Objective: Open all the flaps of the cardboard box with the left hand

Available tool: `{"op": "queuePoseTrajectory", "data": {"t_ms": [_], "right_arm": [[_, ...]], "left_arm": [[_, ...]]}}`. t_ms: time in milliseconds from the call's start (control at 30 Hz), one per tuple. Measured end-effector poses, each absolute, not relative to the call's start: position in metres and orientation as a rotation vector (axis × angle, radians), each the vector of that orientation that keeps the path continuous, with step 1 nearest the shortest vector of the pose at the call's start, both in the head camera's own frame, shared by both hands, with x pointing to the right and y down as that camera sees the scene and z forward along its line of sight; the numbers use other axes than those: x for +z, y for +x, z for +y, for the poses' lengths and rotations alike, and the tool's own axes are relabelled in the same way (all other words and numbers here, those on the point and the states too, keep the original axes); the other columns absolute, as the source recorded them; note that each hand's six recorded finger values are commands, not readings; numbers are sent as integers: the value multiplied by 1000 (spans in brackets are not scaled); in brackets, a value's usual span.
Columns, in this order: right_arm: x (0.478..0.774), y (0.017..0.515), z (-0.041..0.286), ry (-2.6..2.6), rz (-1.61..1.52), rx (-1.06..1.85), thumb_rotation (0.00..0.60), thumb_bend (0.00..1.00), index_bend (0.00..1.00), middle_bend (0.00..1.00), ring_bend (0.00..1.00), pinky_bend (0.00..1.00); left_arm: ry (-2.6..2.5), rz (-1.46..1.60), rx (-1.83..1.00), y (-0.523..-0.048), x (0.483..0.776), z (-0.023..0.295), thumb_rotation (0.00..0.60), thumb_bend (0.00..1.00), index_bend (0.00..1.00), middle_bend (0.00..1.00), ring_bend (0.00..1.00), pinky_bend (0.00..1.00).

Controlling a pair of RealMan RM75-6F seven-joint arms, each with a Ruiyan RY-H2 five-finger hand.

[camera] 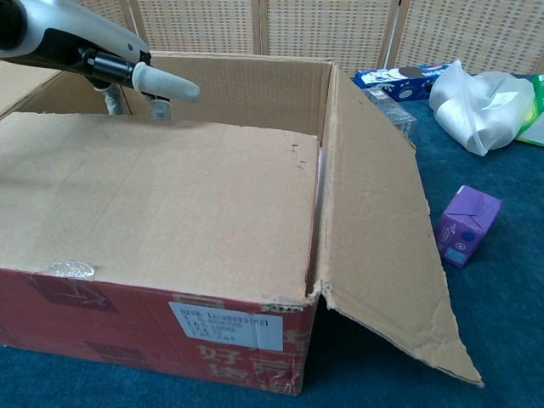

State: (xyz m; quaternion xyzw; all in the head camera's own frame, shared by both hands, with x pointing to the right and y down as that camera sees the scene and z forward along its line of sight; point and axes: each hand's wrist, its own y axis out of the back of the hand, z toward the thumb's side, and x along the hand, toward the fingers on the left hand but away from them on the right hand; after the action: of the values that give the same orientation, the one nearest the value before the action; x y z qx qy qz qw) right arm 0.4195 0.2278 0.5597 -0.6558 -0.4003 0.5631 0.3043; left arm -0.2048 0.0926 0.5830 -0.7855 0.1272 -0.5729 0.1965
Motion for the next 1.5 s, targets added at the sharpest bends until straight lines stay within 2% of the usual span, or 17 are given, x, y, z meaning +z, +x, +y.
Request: {"op": "queuePoseTrajectory", "data": {"t_ms": [133,367,500,867,1500], "right_arm": [[559,419,228,-1735,-1062,1490,600,0,0,0,0,150],[559,420,227,-1735,-1064,1488,600,0,0,0,0,150],[558,419,227,-1735,-1065,1485,600,0,0,0,0,151],[558,419,227,-1735,-1065,1485,600,0,0,0,0,151],[559,418,228,-1746,-1063,1486,600,0,0,0,0,151]], "left_arm": [[-2207,320,-1616,-202,580,96,138,0,500,341,184,430],[-2228,281,-1643,-204,578,100,137,0,501,443,300,462],[-2250,256,-1675,-206,579,102,135,0,501,462,321,460],[-2342,285,-1665,-206,568,97,132,0,496,474,336,516],[-2538,315,-1635,-213,541,98,133,0,465,461,333,529]]}}
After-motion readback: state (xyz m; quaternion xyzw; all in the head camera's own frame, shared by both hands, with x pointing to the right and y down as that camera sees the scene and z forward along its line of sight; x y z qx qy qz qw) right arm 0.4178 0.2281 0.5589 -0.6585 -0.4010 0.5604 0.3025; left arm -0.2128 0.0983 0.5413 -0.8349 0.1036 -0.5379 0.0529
